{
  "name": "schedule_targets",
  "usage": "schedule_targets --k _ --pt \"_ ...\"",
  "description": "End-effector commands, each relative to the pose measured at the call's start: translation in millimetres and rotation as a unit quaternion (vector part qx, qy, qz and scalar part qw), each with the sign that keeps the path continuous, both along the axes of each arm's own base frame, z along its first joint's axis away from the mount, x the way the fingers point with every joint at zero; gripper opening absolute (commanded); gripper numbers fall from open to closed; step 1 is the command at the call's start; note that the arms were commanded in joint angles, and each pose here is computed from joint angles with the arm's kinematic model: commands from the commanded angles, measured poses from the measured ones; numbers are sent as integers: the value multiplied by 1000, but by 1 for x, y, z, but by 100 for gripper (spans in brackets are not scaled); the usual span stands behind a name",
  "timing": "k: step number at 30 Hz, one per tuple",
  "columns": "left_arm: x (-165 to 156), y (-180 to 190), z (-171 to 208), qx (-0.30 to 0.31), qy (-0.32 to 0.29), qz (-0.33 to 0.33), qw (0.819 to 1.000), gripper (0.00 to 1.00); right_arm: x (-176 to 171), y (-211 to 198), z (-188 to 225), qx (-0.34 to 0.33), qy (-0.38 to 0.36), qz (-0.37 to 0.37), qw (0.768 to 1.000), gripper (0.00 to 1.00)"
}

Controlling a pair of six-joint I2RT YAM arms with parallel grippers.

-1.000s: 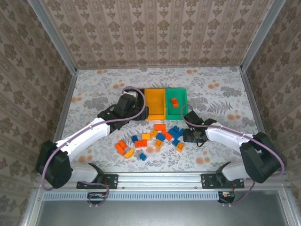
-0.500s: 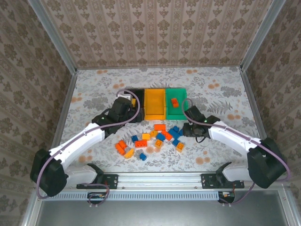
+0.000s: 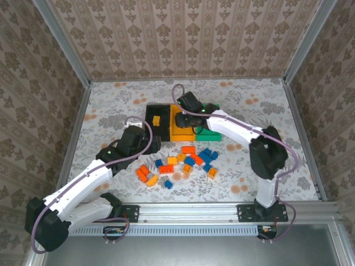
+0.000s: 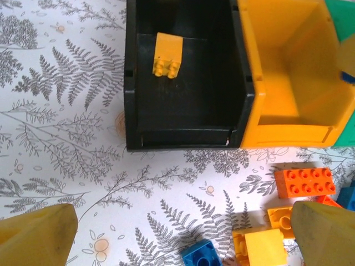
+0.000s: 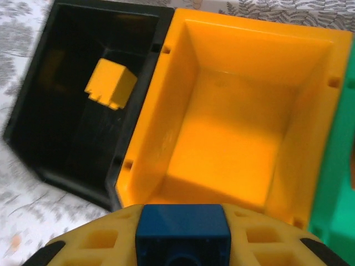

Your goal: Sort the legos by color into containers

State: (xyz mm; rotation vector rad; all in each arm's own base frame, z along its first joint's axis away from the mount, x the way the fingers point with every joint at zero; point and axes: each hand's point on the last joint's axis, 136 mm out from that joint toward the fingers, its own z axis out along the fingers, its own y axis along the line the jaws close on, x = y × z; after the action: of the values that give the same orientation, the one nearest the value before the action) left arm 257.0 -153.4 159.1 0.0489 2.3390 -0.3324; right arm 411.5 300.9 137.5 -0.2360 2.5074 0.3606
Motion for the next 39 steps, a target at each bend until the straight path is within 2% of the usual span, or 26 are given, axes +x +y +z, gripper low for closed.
schedule_targets --k 1,4,7,10,14,17,22,25,28,31,39 --pt "-6 12 -9 6 18 24 1000 100 16 -6 -14 -50 4 -16 999 32" --pt "-8 15 -12 6 26 33 999 100 23 -5 -23 -61 8 -23 998 38" --pt "-9 16 -15 0 31 35 999 100 27 -2 -26 -63 10 -24 998 48" --pt "-9 16 -17 -3 34 36 999 100 29 -1 -20 -57 3 -27 998 58" --pt "-11 19 -17 -3 38 44 998 100 26 -2 0 -39 -13 -28 999 66" --pt "-19 24 -26 -1 64 56 996 100 17 -4 11 -19 -19 -30 999 67" --pt "-48 32 -68 -3 163 87 983 97 -6 -16 9 6 -17 -37 999 68" --pt "-65 28 -93 -9 224 82 971 90 -17 -25 9 11 -19 -42 999 68" --pt "-80 28 -112 -8 269 84 960 75 -25 -33 7 12 -19 -45 999 68" --pt "-89 30 -118 -4 292 86 952 73 -30 -38 5 12 -18 -46 999 68" --pt "-111 42 -111 3 301 99 948 71 -33 -48 0 19 -18 -54 998 68"
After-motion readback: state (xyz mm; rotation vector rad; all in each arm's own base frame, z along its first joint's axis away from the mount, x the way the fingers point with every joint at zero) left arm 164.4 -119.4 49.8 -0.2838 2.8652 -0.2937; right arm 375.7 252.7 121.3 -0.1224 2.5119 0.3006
